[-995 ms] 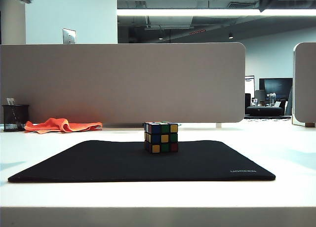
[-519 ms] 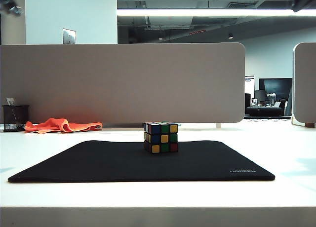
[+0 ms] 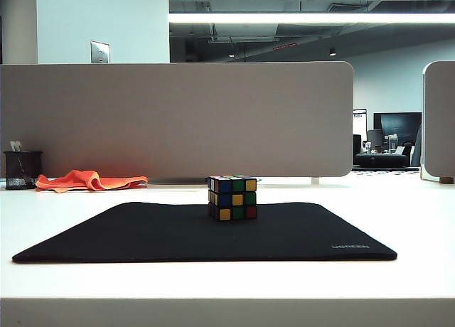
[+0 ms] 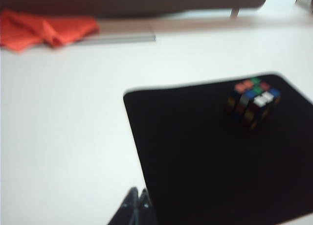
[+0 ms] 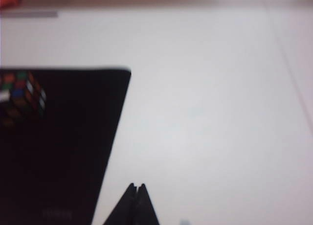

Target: Pick up the cube on the right side of the mouse pad, then place it in the center of the mouse pad.

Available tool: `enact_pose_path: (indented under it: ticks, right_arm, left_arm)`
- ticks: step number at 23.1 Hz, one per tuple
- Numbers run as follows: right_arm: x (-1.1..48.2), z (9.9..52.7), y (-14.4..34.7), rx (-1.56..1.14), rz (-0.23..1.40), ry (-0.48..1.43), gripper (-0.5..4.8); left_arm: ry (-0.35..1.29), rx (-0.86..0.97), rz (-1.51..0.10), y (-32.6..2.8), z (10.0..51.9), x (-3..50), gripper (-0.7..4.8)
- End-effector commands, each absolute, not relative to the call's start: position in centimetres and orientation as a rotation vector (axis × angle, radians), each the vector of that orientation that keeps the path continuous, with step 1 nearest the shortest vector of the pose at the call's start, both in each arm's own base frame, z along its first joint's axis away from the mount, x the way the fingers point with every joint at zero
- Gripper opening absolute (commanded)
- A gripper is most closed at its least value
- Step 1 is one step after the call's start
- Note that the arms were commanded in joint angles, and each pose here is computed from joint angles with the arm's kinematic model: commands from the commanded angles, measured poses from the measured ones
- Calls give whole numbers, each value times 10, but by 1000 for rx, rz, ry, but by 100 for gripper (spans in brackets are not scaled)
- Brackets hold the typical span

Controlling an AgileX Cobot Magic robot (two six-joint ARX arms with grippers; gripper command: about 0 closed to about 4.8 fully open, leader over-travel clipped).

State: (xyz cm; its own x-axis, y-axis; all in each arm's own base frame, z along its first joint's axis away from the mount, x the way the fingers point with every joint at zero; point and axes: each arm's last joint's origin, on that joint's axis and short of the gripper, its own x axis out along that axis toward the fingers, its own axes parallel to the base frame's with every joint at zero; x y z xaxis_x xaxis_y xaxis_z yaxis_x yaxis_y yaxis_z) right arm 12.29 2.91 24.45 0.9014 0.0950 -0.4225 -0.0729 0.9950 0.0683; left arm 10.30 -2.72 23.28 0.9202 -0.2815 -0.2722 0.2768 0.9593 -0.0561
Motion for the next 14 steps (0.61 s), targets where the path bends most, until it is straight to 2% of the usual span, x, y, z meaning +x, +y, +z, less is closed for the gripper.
enact_pose_path:
  ticks: [1,7,14]
  right_arm:
    - [122,232,31,83,156,483,1]
    - [119,208,29,97,127,311,1]
    - [102,188,24,123,143,143,0]
  left_arm:
    - [280,-87,-267,-28,220,107,-6]
    - [223,-81,-255,-29,187,113,-6]
    - [109,-90,-279,-30,193,113,-6]
